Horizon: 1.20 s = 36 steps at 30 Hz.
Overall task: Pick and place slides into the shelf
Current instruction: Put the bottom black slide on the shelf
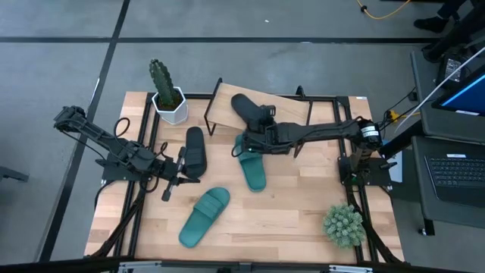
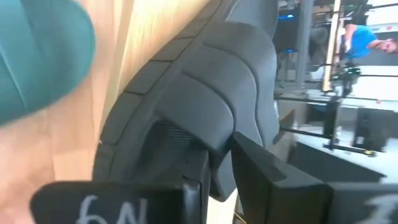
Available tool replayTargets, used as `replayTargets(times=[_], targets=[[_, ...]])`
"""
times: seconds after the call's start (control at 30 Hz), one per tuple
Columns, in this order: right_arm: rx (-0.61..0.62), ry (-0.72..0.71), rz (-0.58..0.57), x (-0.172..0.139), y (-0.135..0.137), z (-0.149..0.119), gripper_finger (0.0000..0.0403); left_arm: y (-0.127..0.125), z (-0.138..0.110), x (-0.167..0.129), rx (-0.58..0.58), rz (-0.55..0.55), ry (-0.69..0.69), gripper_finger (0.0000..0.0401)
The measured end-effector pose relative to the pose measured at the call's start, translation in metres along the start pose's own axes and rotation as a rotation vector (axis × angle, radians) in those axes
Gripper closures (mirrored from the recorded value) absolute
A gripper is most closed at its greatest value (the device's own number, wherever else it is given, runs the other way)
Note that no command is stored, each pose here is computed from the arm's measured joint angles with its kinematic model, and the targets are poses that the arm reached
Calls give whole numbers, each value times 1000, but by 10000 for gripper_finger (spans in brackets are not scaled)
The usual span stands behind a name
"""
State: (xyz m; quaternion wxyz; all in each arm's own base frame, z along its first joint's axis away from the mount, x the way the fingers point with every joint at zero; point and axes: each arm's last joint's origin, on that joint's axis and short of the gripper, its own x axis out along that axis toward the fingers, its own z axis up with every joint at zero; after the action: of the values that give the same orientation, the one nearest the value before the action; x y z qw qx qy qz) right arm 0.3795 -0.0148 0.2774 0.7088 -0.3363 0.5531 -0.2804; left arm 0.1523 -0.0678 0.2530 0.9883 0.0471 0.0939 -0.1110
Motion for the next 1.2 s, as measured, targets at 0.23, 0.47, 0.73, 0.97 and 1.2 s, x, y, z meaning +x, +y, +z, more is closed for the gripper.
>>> replayTargets(times=[0.23, 0.47, 0.73, 0.97, 1.2], targets=[[92, -88, 64, -17, -19, 12, 340, 0, 0, 0, 0, 0, 0, 401], [116, -113, 76, -22, -26, 15, 340, 0, 0, 0, 0, 0, 0, 401], [112, -147, 179, -21, -21, 17, 340, 0, 0, 0, -22, 0, 1, 401], [129, -184, 242, -21, -20, 20, 307, 0, 0, 0, -23, -1, 1, 401], [174, -236, 230, -19, -25, 26, 255, 0, 0, 0, -24, -1, 0, 401]])
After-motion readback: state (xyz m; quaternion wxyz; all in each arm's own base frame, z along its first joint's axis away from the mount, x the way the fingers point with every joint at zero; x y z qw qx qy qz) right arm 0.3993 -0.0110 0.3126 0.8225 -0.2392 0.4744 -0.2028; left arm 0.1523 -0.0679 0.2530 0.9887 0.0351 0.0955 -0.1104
